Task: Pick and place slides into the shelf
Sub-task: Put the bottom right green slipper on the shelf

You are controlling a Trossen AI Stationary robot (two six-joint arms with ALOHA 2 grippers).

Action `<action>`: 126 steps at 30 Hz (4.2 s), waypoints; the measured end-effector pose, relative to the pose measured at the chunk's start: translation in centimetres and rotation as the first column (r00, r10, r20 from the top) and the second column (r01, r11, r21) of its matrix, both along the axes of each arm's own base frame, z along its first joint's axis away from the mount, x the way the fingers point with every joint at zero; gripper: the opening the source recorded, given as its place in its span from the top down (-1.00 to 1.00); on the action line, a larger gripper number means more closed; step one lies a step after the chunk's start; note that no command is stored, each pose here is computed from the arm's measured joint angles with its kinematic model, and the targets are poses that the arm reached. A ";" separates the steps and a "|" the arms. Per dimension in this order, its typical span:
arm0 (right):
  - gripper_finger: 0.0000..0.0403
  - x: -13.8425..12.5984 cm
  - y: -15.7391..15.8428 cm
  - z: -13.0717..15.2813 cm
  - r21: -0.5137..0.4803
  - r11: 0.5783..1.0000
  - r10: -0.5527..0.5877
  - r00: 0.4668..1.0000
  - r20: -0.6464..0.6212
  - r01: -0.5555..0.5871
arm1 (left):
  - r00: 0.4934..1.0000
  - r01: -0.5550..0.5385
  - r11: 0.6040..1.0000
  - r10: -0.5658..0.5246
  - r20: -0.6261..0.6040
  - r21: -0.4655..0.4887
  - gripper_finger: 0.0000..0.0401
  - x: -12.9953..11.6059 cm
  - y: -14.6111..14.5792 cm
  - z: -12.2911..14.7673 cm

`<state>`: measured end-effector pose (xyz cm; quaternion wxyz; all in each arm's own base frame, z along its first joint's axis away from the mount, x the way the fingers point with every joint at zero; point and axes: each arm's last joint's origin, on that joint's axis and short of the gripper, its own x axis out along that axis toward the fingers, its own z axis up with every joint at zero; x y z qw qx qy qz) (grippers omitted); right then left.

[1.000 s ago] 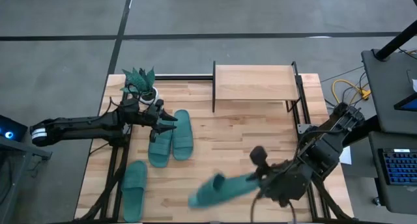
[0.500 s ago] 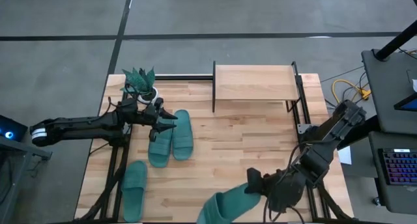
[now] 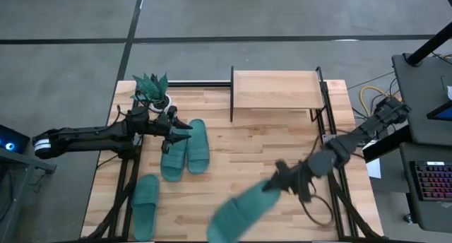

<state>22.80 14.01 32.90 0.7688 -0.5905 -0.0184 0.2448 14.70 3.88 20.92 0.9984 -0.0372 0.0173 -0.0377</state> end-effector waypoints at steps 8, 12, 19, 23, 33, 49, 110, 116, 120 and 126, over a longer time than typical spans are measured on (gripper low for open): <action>0.71 0.9 -6.8 0.7 0.216 0.874 -0.461 0.883 0.092 0.434 | 1.000 0.000 1.000 0.000 0.010 0.004 0.26 0.0 0.0 0.1; 0.71 1.7 -8.1 0.0 0.195 0.646 -0.763 0.637 0.114 0.738 | 1.000 0.000 1.000 0.000 0.009 0.003 0.26 0.0 0.0 0.1; 0.71 2.8 -8.4 -1.6 0.156 0.257 -0.959 0.232 0.161 0.954 | 1.000 0.000 1.000 0.000 0.003 -0.002 0.26 0.0 0.0 -0.1; 0.71 3.3 -8.6 -2.4 0.132 -0.042 -0.975 -0.069 0.213 0.990 | 1.000 0.000 1.000 0.000 0.004 -0.002 0.26 0.0 0.0 -0.1; 0.71 4.6 -10.0 -3.5 0.202 -0.167 -0.959 -0.207 0.193 0.965 | 1.000 0.000 1.000 0.000 0.020 0.005 0.26 0.1 0.0 0.0; 0.71 1.0 -13.8 -3.2 0.156 -0.278 -0.927 -0.308 0.216 0.948 | 1.000 0.000 1.000 0.000 0.019 0.004 0.26 0.1 0.0 -0.1; 0.71 -1.3 -4.6 -2.9 0.472 0.361 -0.746 0.553 -0.371 0.804 | 0.972 -0.122 0.708 -0.056 0.227 0.696 -0.45 7.0 2.2 4.2; 0.71 -1.3 -4.5 -3.0 0.470 0.362 -0.746 0.553 -0.372 0.805 | 0.976 -0.085 0.784 -0.060 0.212 0.615 -0.45 8.2 2.5 4.4; 0.71 -1.3 -4.5 -3.0 0.470 0.362 -0.746 0.553 -0.371 0.805 | 0.978 -0.055 0.815 -0.073 0.195 0.577 -0.39 9.1 2.7 4.4; 0.71 -1.3 -4.6 -3.0 0.471 0.358 -0.751 0.548 -0.367 0.806 | 0.974 0.001 0.814 -0.134 0.185 0.581 0.08 10.2 2.8 4.6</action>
